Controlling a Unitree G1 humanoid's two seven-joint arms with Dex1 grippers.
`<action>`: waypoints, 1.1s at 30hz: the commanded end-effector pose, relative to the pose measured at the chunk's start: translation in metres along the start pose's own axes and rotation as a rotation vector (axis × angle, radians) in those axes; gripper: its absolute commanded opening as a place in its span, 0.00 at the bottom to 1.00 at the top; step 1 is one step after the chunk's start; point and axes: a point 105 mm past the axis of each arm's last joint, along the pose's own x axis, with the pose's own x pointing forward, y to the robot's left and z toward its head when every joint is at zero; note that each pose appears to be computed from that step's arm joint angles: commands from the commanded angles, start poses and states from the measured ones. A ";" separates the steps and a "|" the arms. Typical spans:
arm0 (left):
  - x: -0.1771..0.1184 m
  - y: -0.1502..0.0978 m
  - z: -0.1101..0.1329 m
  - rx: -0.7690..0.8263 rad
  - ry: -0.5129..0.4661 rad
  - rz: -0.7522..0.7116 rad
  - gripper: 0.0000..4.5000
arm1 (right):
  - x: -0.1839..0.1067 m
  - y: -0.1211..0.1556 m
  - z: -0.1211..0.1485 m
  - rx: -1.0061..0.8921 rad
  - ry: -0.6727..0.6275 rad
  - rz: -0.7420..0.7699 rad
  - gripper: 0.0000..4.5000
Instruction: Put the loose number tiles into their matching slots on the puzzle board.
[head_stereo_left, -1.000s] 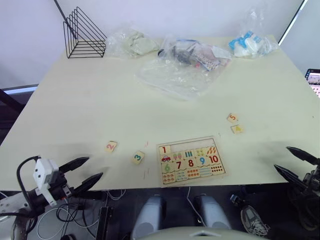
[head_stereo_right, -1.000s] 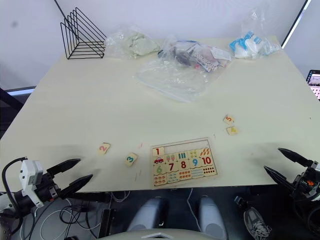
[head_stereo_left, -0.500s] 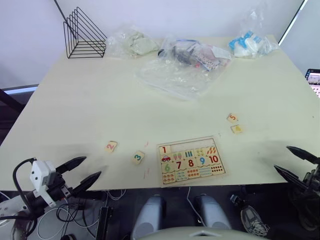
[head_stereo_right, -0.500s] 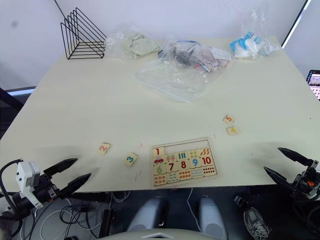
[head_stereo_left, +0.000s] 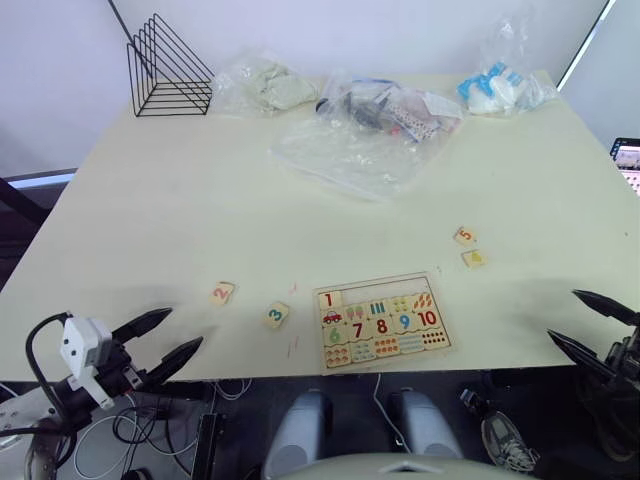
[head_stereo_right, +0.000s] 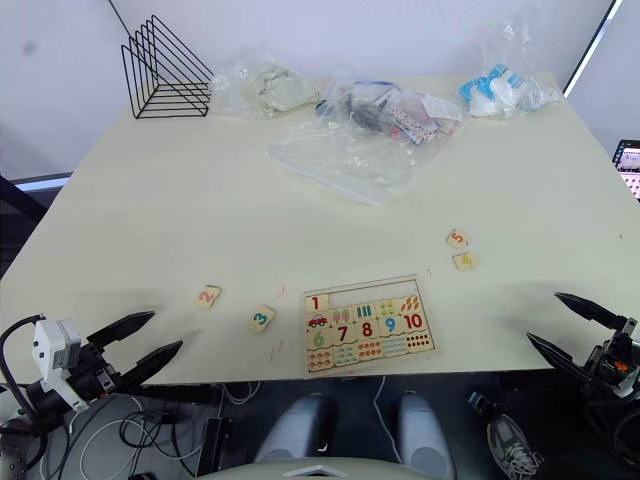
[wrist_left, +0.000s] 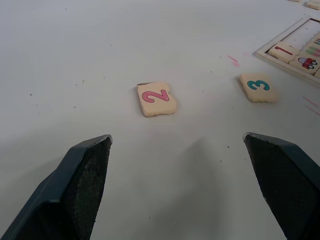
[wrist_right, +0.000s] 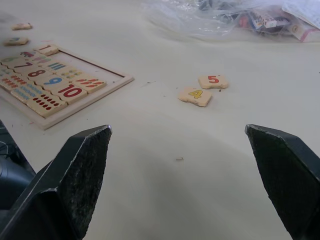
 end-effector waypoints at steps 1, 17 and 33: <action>0.004 0.000 0.007 0.045 -0.013 0.003 0.99 | 0.001 -0.003 0.007 -0.032 -0.019 0.011 1.00; 0.019 -0.023 0.020 -0.079 -0.039 0.215 0.99 | 0.029 0.048 0.050 0.045 -0.176 0.462 1.00; 0.055 -0.020 0.028 -0.048 0.023 0.415 0.99 | 0.030 0.053 0.050 0.051 -0.147 0.532 1.00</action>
